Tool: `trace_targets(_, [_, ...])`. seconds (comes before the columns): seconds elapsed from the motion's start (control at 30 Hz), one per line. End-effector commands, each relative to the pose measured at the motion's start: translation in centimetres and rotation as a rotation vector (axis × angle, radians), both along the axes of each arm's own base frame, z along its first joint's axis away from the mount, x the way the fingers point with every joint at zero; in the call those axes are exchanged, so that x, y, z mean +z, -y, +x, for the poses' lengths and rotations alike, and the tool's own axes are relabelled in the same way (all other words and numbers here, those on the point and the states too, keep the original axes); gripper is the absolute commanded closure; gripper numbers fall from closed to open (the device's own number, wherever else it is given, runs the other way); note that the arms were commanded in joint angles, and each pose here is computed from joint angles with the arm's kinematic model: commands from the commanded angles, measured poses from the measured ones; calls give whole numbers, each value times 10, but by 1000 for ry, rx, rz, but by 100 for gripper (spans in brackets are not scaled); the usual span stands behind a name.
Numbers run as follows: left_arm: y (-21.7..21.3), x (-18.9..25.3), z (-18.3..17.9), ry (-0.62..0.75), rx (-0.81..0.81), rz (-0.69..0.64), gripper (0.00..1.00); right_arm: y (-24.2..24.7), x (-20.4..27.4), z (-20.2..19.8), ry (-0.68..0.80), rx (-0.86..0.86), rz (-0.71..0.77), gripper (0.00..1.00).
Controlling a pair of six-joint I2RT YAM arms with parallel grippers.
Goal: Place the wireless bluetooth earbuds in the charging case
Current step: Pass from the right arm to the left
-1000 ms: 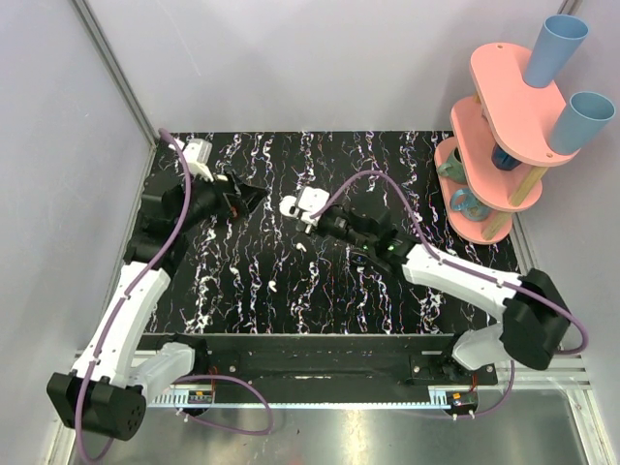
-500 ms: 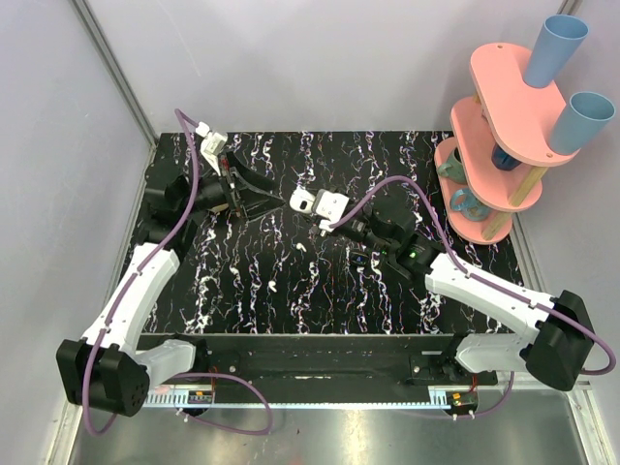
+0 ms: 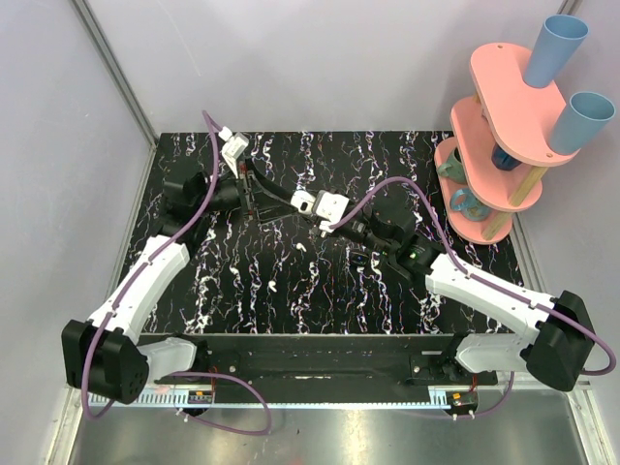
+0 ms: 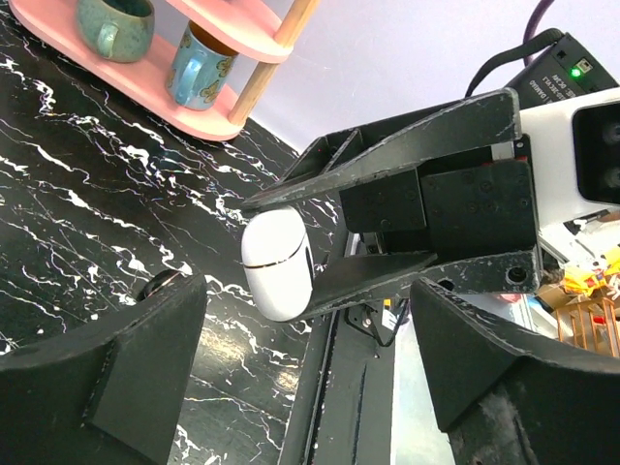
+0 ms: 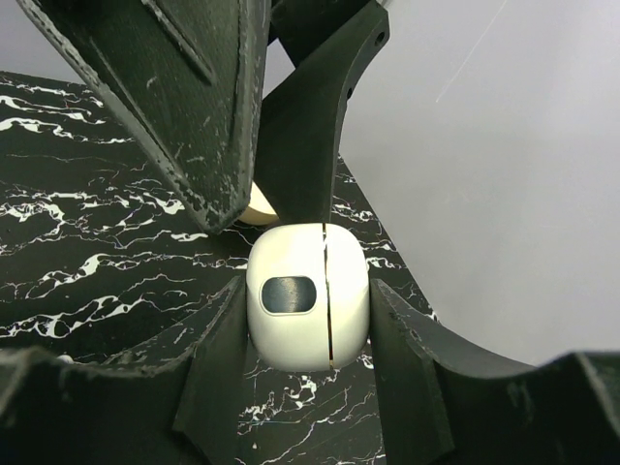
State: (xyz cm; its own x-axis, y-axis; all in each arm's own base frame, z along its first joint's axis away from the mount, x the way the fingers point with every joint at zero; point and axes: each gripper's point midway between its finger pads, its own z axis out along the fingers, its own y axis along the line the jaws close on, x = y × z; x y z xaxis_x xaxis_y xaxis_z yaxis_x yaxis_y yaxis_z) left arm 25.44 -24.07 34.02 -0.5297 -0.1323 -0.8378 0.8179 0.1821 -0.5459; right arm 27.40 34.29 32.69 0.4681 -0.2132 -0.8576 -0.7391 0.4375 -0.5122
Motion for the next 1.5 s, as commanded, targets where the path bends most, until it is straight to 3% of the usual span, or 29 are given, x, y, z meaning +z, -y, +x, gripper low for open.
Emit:
trace_targets(0.0, [3, 18, 6, 80, 21, -6, 11, 8, 30, -4, 70, -2, 67, 74])
trace_targets(0.13, [6, 16, 9, 64, 12, -2, 20, 8, 32, -5, 79, 2, 74, 74])
trace_targets(0.77, [21, 5, 15, 10, -7, 19, 37, 7, 27, -4, 82, 4, 60, 74])
trace_targets(1.23, [23, -6, 11, 1, -15, 58, 38, 8, 30, 0, 97, -16, 72, 74])
trace_targets(1.47, [24, -4, 12, 14, -3, 61, 48, 7, 29, -2, 98, -3, 68, 73])
